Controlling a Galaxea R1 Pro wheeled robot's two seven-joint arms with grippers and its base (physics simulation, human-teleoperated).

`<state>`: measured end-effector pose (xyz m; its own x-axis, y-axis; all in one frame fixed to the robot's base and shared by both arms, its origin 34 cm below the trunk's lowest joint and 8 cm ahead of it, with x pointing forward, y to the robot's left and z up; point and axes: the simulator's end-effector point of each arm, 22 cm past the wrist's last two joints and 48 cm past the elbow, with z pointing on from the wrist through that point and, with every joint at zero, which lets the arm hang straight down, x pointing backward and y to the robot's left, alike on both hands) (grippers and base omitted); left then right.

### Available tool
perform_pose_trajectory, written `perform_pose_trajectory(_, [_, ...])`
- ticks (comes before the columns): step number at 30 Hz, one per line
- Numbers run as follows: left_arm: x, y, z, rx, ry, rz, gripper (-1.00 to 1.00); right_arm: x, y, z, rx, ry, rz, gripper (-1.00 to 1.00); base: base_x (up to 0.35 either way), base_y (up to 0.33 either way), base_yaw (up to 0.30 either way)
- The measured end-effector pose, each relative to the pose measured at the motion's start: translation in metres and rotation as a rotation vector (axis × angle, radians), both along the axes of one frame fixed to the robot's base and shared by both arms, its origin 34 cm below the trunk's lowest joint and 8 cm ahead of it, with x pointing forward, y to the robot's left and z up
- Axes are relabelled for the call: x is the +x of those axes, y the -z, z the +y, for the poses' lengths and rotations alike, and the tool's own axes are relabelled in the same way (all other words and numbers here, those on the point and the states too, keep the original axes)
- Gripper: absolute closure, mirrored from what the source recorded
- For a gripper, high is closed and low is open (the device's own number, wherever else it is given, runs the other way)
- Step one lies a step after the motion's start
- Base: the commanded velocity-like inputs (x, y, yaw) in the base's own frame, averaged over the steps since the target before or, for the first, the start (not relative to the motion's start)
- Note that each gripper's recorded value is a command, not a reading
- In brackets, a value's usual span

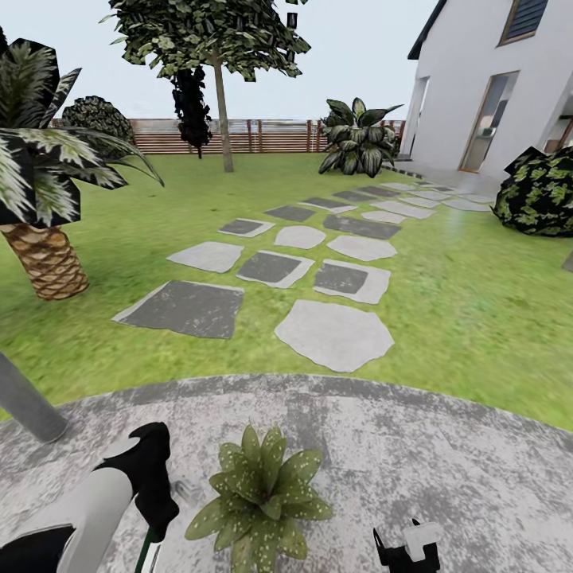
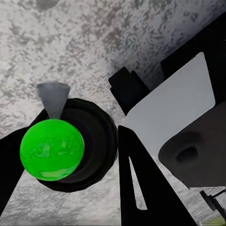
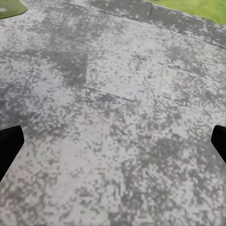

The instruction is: Pick up the pesticide atomizer in the garden and spray insectifuge to fully cover both potted plants in the garden.

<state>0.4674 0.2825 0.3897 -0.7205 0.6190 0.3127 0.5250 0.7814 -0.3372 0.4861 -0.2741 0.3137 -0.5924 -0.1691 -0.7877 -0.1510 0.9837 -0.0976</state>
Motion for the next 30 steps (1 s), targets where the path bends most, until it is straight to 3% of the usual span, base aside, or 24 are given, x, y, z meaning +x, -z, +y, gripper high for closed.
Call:
perform_pose_trajectory(11, [0.005,0.004,0.009,0.036,0.003,-0.033,1.00,0.000,0.000,0.000,0.000,0.000,0.001,-1.00,-0.255,0.000,0.000])
perform_pose_trajectory(15, [0.029,0.007,0.029,0.111,0.015,-0.133,1.00,0.000,0.000,0.000,0.000,0.000,0.001,-1.00,-0.339,0.000,0.000])
perform_pose_trajectory(20, [0.038,0.005,0.046,0.112,-0.032,-0.172,1.00,0.000,0.000,0.000,0.000,-0.001,0.001,-1.00,-0.339,0.000,0.000])
perform_pose_trajectory(22, [0.047,0.001,0.060,0.091,-0.081,-0.211,1.00,0.000,0.000,0.001,0.000,-0.001,0.001,-1.00,-0.328,0.000,0.000])
perform_pose_trajectory(25, [0.066,0.000,0.069,0.013,-0.133,-0.311,1.00,0.000,0.000,0.001,0.000,-0.002,0.001,-1.00,-0.252,0.000,0.000])
perform_pose_trajectory(27, [0.072,0.007,0.074,-0.004,-0.156,-0.382,1.00,0.000,0.000,0.001,0.000,-0.001,0.000,-1.00,-0.173,0.000,0.000])
perform_pose_trajectory(30, [0.088,0.013,0.066,-0.057,-0.172,-0.485,1.00,0.000,0.000,0.001,0.001,-0.002,0.000,-1.00,-0.073,0.000,0.000])
